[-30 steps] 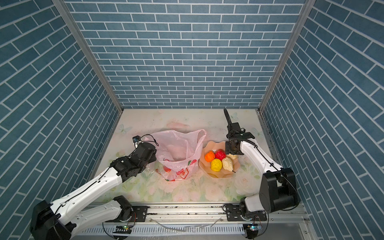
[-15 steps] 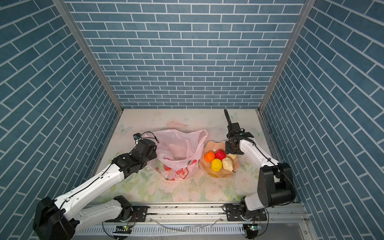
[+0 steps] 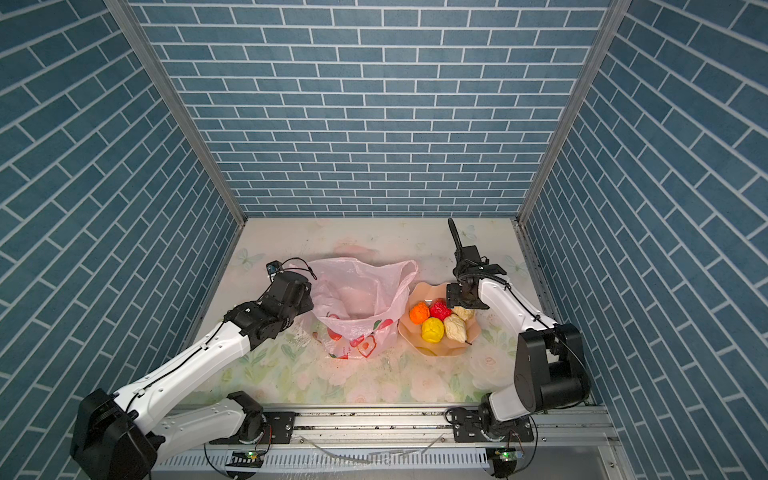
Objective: Take the fake fruits out of the plastic bag
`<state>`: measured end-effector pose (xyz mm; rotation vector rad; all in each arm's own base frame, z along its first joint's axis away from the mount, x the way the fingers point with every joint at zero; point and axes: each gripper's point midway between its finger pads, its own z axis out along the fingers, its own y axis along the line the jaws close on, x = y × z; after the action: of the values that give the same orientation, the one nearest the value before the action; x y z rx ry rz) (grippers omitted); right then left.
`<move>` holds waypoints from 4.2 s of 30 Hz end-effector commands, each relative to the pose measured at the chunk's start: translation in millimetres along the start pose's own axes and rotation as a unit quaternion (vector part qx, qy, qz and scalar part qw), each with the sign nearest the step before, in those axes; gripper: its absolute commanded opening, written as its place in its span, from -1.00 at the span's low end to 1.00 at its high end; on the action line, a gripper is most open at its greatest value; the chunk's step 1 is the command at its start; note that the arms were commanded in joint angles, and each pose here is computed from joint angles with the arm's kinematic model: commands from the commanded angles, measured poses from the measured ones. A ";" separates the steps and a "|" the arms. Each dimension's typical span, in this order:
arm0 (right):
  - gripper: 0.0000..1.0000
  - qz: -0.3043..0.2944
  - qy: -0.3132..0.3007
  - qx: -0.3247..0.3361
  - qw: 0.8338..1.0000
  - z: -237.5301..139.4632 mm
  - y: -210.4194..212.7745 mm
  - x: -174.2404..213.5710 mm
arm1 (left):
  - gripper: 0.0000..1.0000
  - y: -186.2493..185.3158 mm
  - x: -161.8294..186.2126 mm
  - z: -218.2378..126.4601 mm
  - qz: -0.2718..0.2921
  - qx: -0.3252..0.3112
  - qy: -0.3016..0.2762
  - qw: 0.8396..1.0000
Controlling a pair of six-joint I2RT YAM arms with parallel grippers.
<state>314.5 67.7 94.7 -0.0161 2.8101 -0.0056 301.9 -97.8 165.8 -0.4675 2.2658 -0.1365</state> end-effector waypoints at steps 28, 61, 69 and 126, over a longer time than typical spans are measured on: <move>0.52 -0.059 -0.163 -0.131 0.976 -164.7 84.2 -35.5 | -0.52 -27.6 -71.2 -9.0 -0.026 0.112 0.019 0.993; 0.31 -0.200 -0.150 -0.295 0.922 -157.5 297.4 -50.2 | 0.52 40.6 0.3 -101.8 -0.031 0.095 0.082 0.992; 0.05 -0.212 -0.114 -0.314 0.919 -131.6 325.4 -35.1 | 0.57 23.2 -0.6 -97.8 -0.014 0.108 0.088 0.990; -0.40 -0.180 -0.039 -0.341 0.922 -77.9 352.9 48.9 | -0.58 -15.3 38.8 6.8 -0.096 0.094 0.049 0.990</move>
<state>238.1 429.8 142.7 -0.7057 2.5474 0.9006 279.2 -129.6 119.6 -0.6048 2.3386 -0.4743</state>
